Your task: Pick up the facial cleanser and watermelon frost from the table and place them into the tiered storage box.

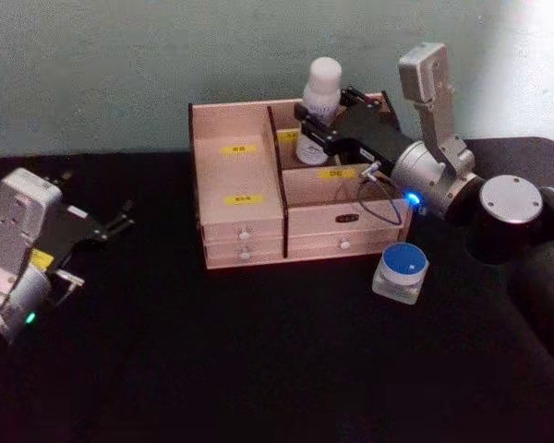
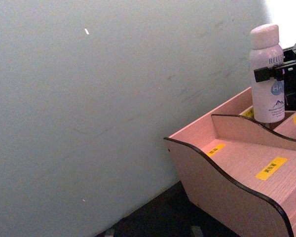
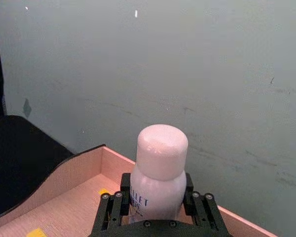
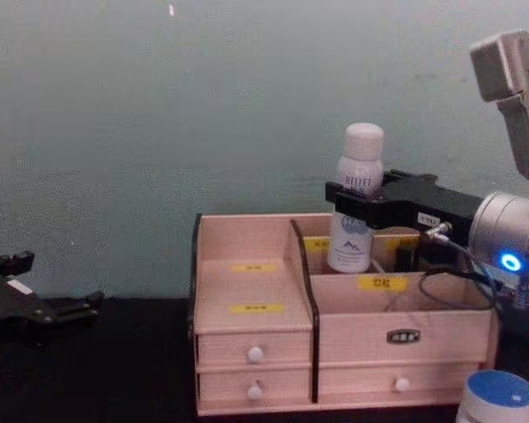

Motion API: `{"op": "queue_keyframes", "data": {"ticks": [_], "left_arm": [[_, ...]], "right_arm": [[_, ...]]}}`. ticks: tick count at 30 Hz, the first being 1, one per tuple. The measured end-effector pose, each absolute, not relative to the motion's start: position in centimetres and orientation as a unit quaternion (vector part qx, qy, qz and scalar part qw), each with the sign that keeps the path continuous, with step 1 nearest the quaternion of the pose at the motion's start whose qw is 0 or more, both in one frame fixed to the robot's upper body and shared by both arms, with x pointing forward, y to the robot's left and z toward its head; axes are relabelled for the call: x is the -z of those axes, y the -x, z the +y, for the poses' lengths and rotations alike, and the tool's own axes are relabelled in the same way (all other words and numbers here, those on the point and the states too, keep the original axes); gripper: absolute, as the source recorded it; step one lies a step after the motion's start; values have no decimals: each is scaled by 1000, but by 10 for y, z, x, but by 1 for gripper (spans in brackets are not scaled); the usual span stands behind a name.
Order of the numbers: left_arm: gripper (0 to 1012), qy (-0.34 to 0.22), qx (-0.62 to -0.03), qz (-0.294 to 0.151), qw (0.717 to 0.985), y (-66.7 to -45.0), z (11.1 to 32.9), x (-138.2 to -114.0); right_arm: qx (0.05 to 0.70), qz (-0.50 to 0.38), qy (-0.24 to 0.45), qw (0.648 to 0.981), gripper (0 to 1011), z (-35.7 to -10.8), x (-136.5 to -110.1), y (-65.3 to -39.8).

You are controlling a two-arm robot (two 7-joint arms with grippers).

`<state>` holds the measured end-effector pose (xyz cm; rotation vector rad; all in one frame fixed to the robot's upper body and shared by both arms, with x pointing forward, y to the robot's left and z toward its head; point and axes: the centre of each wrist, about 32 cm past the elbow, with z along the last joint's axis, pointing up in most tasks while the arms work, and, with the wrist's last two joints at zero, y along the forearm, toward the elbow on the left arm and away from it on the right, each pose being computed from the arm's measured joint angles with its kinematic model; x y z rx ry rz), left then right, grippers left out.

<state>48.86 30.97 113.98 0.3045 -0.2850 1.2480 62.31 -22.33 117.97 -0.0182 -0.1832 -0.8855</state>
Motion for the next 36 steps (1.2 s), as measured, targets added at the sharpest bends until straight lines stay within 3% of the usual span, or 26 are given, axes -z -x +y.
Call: {"op": "queue_keyframes", "data": {"ticks": [36], "left_arm": [[1001,-141,-580,-132,791,-489,310,-1140]], "right_arm": [[423,-64,33,903,593,-219,-1164,-635]]}}
